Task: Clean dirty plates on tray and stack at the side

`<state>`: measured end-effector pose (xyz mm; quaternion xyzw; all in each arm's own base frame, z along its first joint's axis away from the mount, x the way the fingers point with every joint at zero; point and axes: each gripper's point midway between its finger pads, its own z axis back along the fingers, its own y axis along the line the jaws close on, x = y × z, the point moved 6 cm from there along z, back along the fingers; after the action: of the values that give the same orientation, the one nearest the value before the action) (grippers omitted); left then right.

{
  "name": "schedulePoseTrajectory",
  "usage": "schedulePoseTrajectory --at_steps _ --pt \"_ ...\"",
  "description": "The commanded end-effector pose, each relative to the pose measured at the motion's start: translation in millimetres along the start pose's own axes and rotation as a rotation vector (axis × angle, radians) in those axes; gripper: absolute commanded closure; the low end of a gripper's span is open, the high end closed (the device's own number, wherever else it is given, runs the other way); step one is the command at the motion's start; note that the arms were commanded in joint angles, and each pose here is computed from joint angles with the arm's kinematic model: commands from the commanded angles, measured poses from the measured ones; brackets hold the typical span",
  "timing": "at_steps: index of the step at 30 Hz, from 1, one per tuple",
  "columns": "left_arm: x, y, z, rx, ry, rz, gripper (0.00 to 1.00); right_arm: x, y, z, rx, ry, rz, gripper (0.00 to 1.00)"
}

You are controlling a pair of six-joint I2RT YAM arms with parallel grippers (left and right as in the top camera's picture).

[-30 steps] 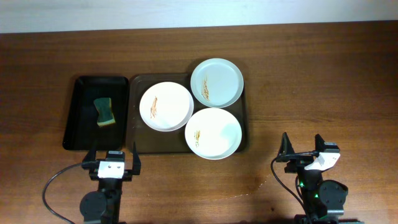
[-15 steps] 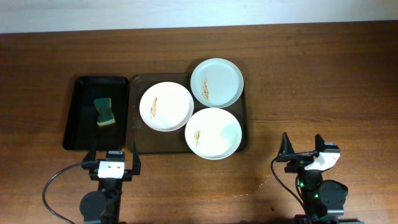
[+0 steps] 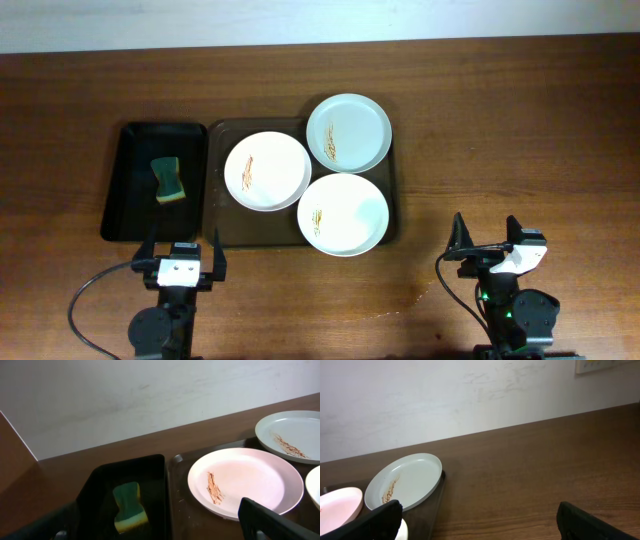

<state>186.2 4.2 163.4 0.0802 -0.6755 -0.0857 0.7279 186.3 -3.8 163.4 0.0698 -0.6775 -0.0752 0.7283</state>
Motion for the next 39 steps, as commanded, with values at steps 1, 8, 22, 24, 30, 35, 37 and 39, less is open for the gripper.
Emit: schedulePoseTrajectory --at_steps 1,8,22,24,30,35,37,39 --pt "-2.0 -1.3 -0.3 -0.008 0.003 0.014 0.01 -3.0 1.3 -0.3 0.013 0.007 0.007 0.02" --pt "-2.1 -1.4 -0.3 -0.008 0.003 0.014 0.01 -3.0 1.3 -0.3 0.013 0.007 0.007 0.02" --pt "-2.1 -1.4 -0.3 -0.008 0.003 0.014 0.01 -3.0 1.3 -0.3 0.013 0.007 0.007 0.02" --pt "-2.1 -1.4 -0.3 -0.008 0.003 0.014 0.01 -2.9 1.3 -0.3 0.013 0.007 0.007 0.02" --pt "-2.0 -1.3 -0.3 -0.008 0.003 0.014 0.01 -0.6 0.7 -0.3 0.006 -0.006 0.008 0.02" --pt "-4.0 11.2 0.3 0.102 0.026 -0.027 0.01 21.9 15.1 2.0 0.116 -0.122 0.017 0.02" --pt "-5.4 10.8 0.3 0.100 0.033 -0.028 0.01 27.9 21.5 3.9 0.167 -0.146 0.024 0.02" --pt "-0.8 8.0 0.0 0.072 0.005 -0.020 0.01 40.7 31.3 9.0 0.235 -0.172 0.035 0.02"
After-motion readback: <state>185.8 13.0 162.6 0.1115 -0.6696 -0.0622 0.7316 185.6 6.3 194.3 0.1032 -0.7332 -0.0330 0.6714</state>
